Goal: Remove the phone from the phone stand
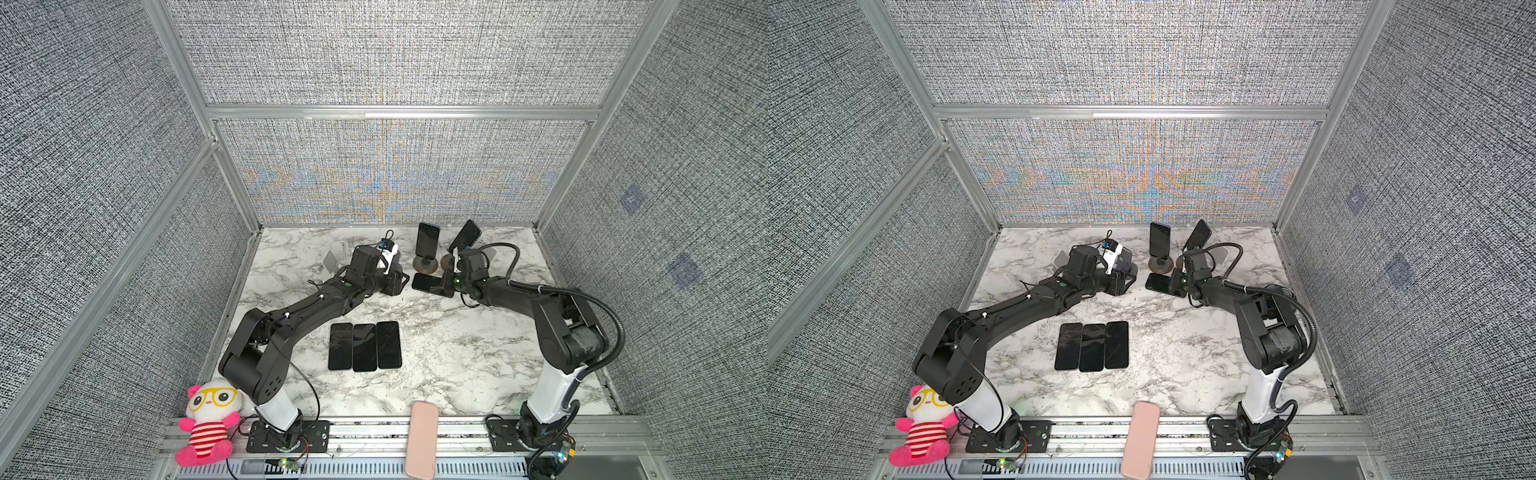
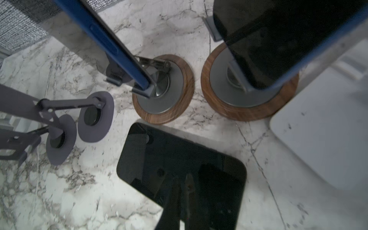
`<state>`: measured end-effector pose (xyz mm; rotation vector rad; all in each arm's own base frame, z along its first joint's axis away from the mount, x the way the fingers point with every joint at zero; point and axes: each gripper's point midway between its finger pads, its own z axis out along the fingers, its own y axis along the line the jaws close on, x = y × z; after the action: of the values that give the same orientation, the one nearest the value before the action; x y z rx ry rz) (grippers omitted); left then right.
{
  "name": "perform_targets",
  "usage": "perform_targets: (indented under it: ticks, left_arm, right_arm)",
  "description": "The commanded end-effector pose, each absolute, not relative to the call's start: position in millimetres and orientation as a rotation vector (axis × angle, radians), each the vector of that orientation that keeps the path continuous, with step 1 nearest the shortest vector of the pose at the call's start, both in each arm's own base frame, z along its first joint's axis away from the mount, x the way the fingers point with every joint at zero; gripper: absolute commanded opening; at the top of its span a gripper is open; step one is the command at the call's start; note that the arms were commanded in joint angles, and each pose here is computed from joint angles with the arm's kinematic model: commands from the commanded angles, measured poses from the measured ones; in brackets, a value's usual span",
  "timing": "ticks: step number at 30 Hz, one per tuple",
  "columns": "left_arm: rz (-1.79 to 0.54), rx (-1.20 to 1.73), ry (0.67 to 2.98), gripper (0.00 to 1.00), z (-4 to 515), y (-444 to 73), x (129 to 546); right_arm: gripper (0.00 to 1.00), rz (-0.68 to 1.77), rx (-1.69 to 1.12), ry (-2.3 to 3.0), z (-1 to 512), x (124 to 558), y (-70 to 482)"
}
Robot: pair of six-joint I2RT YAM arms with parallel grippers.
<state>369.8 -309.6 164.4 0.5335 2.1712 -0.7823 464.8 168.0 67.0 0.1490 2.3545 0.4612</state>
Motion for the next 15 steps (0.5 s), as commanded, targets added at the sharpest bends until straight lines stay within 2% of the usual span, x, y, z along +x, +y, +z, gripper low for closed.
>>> perform_targets:
  ticks: [1, 10, 15]
  left_arm:
    - [-0.770, 0.500, 2.141, 0.59, 173.5, -307.4, 373.0]
    - [-0.743, 0.537, 2.130, 0.59, 175.5, -305.2, 369.1]
    - [-0.736, 0.542, 2.130, 0.59, 177.0, -303.3, 367.4]
  right_arm:
    - [0.00, 0.447, 0.211, 2.312, 68.5, 481.5, 165.8]
    - [0.01, 0.465, 0.264, 2.356, 45.2, 495.3, 172.0]
    - [0.03, 0.476, 0.271, 2.403, 34.1, 488.9, 174.5]
